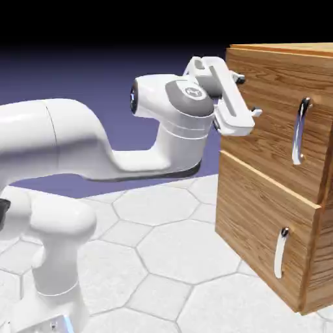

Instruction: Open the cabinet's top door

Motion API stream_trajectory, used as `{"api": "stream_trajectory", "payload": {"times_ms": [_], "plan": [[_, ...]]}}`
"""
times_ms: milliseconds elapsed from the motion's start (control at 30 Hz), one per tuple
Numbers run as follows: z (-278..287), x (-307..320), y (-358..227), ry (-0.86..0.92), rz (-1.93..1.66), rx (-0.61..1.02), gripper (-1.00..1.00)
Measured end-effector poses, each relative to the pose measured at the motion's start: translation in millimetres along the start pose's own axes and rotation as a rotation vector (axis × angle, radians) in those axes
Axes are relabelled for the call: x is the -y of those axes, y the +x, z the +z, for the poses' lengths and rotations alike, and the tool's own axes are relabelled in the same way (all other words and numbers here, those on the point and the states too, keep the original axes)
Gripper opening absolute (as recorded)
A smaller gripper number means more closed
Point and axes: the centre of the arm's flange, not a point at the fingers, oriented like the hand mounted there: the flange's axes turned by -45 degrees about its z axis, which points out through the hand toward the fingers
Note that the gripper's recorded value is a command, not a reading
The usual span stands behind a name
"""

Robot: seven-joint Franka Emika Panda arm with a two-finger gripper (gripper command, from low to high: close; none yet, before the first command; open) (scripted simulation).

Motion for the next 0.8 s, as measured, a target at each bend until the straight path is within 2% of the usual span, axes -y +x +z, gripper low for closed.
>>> {"api": "stream_trajectory", "payload": {"times_ms": [400, 567, 600, 800], "plan": [[45, 90, 32, 0.000, -0.564, 0.048, 0.00], [87, 90, 30, -0.001, -0.564, 0.048, 0.00], [95, 89, 30, 0.000, -0.564, 0.048, -1.00], [64, 79, 38, 0.080, -0.562, 0.071, -1.00]]}}
